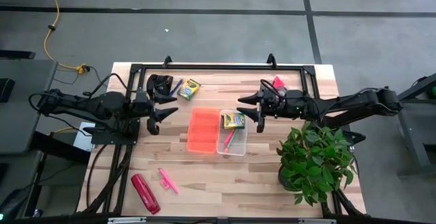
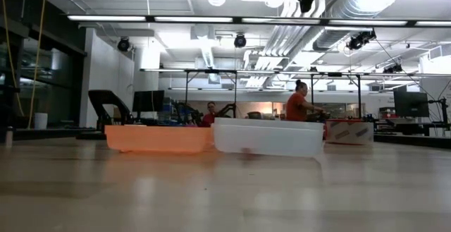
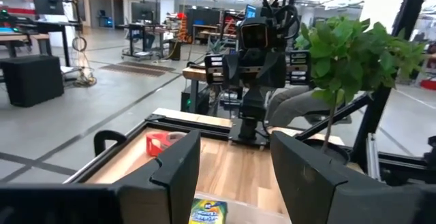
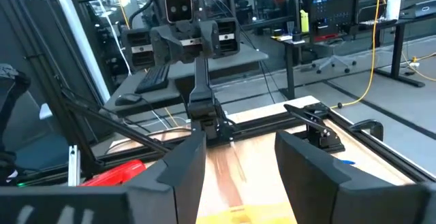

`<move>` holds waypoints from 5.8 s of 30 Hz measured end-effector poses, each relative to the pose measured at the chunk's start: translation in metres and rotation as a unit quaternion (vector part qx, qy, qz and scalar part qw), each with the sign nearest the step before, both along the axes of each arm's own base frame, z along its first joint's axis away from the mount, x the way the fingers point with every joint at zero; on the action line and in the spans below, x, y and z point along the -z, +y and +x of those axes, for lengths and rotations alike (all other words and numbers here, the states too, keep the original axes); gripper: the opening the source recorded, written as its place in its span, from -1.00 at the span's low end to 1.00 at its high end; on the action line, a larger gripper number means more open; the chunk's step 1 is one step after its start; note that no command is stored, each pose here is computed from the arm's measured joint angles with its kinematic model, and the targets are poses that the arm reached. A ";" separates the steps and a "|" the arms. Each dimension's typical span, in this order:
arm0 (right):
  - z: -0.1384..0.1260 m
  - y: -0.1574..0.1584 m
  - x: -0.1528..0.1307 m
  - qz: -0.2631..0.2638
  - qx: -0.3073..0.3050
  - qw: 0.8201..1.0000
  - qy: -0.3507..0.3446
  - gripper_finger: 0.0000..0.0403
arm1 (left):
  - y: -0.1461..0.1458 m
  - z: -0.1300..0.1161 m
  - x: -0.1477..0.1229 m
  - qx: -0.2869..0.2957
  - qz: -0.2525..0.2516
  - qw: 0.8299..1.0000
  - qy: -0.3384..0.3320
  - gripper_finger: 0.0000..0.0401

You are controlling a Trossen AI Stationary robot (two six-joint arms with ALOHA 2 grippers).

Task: Pack school essentials
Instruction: Put the crayon box in the supply box

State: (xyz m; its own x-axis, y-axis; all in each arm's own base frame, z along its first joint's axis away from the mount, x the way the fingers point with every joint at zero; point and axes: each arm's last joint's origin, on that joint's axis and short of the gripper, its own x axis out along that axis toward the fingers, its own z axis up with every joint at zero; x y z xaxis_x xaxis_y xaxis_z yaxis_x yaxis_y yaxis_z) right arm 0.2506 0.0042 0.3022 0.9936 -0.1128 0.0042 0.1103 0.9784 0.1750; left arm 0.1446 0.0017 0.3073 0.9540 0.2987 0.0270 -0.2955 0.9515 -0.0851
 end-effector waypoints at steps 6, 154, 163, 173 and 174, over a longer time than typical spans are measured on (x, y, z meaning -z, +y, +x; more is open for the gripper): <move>0.000 0.000 -0.001 0.000 0.000 1.000 -0.004 -0.16 | 0.000 0.002 0.001 -0.002 0.000 1.000 0.006 -0.16; 0.000 -0.001 0.000 0.056 0.005 0.998 -0.006 -0.16 | 0.197 0.143 0.151 -0.287 -0.286 0.752 0.519 -0.49; 0.000 -0.001 0.000 0.056 0.017 0.998 -0.007 -0.16 | 0.186 0.141 0.159 -0.298 -0.266 0.743 0.537 -0.40; 0.000 -0.002 0.000 0.056 0.024 0.998 -0.008 -0.16 | 0.185 0.143 0.159 -0.277 -0.243 0.750 0.550 -0.66; 0.000 -0.002 0.000 0.056 0.024 0.998 -0.008 -0.16 | 0.185 0.143 0.159 -0.273 -0.239 0.750 0.552 -0.75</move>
